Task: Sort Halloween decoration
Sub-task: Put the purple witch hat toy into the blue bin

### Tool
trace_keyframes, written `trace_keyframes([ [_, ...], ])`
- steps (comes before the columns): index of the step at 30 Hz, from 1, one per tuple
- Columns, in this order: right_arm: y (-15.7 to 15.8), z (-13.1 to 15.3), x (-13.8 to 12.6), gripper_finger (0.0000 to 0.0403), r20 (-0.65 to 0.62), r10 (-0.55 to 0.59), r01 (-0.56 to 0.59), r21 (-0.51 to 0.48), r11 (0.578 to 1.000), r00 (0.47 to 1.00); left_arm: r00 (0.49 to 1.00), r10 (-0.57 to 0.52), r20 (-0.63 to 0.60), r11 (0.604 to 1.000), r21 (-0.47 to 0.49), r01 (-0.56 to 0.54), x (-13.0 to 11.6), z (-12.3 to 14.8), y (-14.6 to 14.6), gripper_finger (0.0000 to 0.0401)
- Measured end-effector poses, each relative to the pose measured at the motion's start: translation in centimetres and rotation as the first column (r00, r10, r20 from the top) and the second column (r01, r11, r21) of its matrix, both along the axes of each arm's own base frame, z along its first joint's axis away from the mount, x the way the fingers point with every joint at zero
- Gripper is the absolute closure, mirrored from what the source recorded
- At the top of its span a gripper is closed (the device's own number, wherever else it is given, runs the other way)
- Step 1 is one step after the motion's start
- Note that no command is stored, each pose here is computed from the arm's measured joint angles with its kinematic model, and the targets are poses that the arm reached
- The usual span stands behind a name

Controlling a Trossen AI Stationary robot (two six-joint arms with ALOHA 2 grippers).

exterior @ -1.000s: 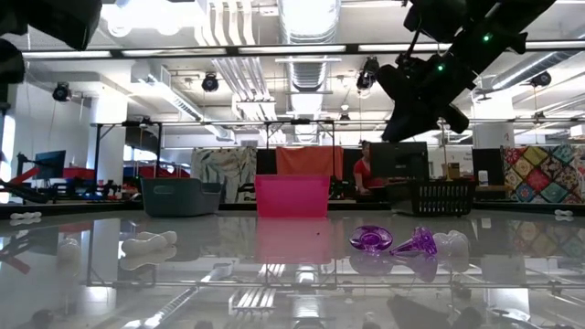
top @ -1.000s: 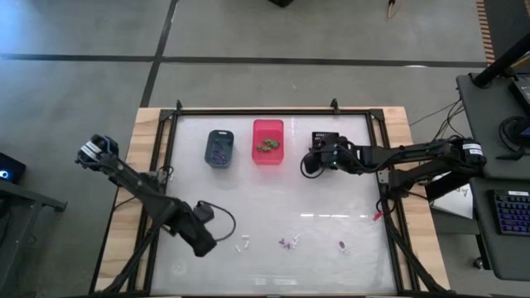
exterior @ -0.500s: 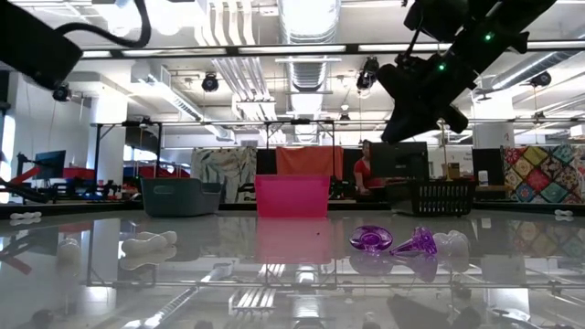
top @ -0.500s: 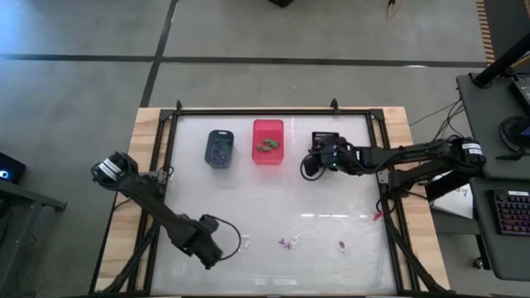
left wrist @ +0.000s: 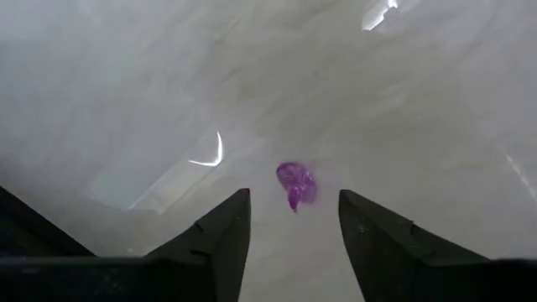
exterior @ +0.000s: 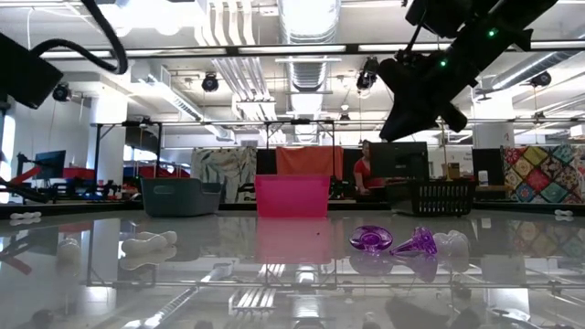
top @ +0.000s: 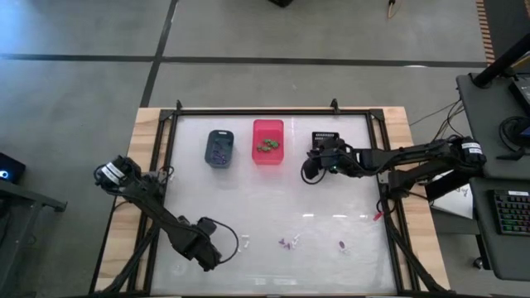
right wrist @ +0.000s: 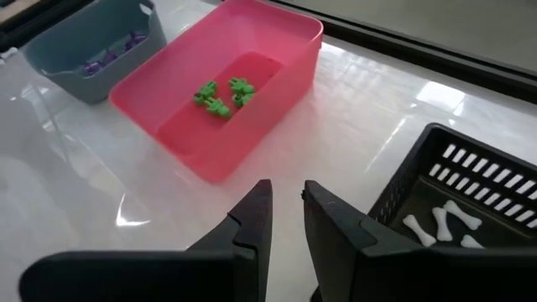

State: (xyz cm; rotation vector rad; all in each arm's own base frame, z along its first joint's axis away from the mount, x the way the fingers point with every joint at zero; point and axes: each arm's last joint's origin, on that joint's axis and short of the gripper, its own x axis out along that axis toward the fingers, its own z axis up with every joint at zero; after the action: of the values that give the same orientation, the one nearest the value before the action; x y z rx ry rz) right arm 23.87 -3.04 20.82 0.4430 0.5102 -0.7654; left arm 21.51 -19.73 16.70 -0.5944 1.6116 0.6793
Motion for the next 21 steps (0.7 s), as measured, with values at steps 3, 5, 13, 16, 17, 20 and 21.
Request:
trace_keyframes([
  [3, 0.07, 0.12, 0.12, 0.0342, 0.018, 0.003, -0.003, -0.001, 1.0, 1.0, 1.0, 0.002, 0.0, 1.0, 0.001, -0.002, -0.24, -0.52, 0.07, 0.0245],
  [5, 0.21, 0.11, 0.13, 0.0342, 0.018, 0.008, -0.008, -0.001, 1.0, 1.0, 1.0, 0.002, 0.009, 1.0, -0.007, -0.002, -0.33, -0.84, 0.04, 0.0252],
  [13, 0.66, 0.12, 0.19, 0.0342, 0.028, 0.018, -0.018, 0.009, 1.0, 0.999, 1.0, -0.007, 0.012, 1.0, -0.011, 0.007, -0.4, -0.99, 0.08, 0.0289],
  [16, 0.67, 0.12, 0.19, 0.0342, 0.033, 0.013, -0.013, 0.015, 1.0, 0.999, 1.0, -0.009, 0.012, 1.0, -0.011, 0.009, -0.42, -0.98, 0.05, 0.0313],
  [17, 0.67, 0.12, 0.19, 0.0342, 0.033, 0.013, -0.013, 0.015, 1.0, 0.999, 1.0, -0.009, 0.012, 1.0, -0.011, 0.01, -0.44, -0.98, 0.04, 0.0322],
  [20, 0.67, 0.12, 0.19, 0.0342, 0.033, 0.012, -0.013, 0.015, 1.0, 0.999, 1.0, -0.018, 0.012, 1.0, -0.012, 0.019, -0.46, -0.97, 0.02, 0.0351],
  [21, 0.67, 0.12, 0.19, 0.0342, 0.033, 0.013, -0.013, 0.015, 1.0, 0.999, 1.0, -0.021, 0.013, 1.0, -0.013, 0.021, -0.46, -0.97, 0.02, 0.036],
])
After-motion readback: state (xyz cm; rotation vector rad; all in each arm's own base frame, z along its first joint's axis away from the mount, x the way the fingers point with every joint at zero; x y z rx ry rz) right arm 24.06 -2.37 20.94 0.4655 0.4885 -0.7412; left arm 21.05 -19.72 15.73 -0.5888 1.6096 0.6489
